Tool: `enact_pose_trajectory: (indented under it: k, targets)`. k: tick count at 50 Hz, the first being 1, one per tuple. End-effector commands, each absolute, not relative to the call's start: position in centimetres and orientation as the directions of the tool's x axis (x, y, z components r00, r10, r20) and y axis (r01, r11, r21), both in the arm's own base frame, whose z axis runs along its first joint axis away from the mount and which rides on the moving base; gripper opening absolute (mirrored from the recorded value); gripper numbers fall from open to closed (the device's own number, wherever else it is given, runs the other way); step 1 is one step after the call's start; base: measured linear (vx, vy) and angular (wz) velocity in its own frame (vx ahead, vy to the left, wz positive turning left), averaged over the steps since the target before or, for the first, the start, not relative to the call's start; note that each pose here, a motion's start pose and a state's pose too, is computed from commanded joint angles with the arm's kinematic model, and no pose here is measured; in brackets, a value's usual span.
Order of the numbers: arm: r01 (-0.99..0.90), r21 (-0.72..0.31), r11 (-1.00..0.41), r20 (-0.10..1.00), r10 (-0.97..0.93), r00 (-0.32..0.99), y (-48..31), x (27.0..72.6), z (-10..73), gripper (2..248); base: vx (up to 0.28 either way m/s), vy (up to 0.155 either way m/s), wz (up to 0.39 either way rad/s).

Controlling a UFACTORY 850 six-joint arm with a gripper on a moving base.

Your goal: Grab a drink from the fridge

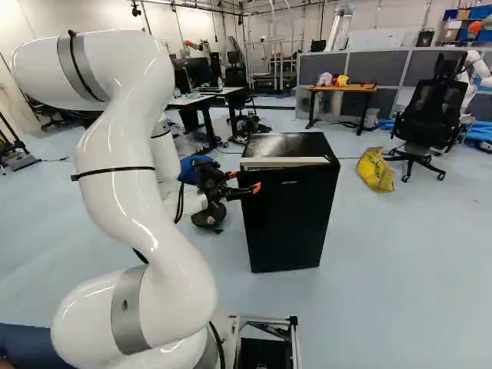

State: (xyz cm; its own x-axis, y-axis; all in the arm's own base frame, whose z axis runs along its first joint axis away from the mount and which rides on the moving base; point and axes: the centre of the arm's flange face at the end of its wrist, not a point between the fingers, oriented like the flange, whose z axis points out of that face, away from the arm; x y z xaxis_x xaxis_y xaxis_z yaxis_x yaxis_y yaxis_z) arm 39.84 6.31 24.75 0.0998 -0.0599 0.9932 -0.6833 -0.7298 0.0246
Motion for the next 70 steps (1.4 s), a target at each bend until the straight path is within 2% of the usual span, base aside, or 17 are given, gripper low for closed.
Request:
enact_pose_trajectory:
  k: [33,70]
  targets:
    - [-0.716,0.045,-0.697,0.994,-0.043,0.104,6.5,37.5,25.1,247,0.000,0.000,0.000]
    - [-0.803,0.052,-0.594,0.995,-0.040,0.094,5.9,36.1,25.3,247,0.000,0.000,0.000]
